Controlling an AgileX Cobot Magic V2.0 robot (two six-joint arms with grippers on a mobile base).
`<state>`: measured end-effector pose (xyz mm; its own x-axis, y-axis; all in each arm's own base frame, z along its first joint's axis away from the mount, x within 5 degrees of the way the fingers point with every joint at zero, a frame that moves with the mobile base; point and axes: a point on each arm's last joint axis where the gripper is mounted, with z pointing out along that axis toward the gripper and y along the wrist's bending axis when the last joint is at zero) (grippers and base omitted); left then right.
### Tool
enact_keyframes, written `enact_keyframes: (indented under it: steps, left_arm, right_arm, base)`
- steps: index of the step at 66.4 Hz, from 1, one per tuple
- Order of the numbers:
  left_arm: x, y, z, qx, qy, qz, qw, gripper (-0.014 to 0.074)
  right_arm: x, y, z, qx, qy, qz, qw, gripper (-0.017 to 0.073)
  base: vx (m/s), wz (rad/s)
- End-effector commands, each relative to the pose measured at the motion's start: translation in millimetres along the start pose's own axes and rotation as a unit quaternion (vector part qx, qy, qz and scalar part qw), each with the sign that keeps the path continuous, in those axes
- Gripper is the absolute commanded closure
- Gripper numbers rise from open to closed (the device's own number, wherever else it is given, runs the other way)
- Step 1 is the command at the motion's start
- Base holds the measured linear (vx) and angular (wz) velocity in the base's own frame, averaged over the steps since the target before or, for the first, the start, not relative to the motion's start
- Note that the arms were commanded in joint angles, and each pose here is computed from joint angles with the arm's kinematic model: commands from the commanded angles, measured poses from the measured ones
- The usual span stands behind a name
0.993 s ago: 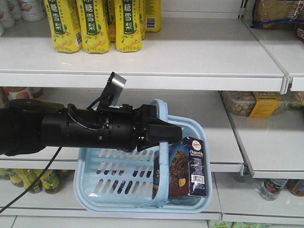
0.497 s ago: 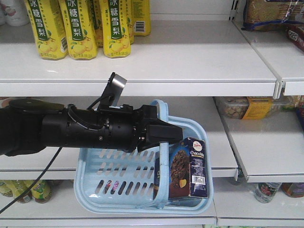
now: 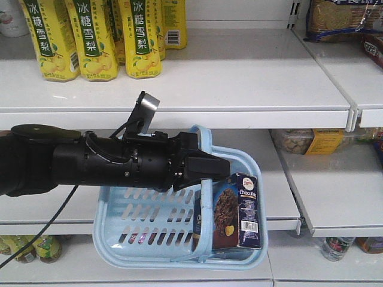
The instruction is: Left arm holds basket, right arm returns cookies
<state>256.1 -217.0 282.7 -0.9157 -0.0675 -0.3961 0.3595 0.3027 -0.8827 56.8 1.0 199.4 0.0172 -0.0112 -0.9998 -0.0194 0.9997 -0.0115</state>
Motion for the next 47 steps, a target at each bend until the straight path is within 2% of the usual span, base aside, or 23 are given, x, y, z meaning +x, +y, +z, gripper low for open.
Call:
enact_keyframes:
  steps: [1, 47]
  left_arm:
    - [-9.1, -32.7, -9.2, 0.069, -0.03, 0.001, 0.997, 0.06]
    - [-9.1, -32.7, -9.2, 0.069, -0.03, 0.001, 0.997, 0.06]
  right_arm:
    - [-6.1, 0.1, -1.0, 0.001, -0.04, -0.008, 0.999, 0.0563]
    - [-6.1, 0.1, -1.0, 0.001, -0.04, -0.008, 0.999, 0.0563]
  base:
    - [0.03, 0.01]
    - [0.02, 0.0]
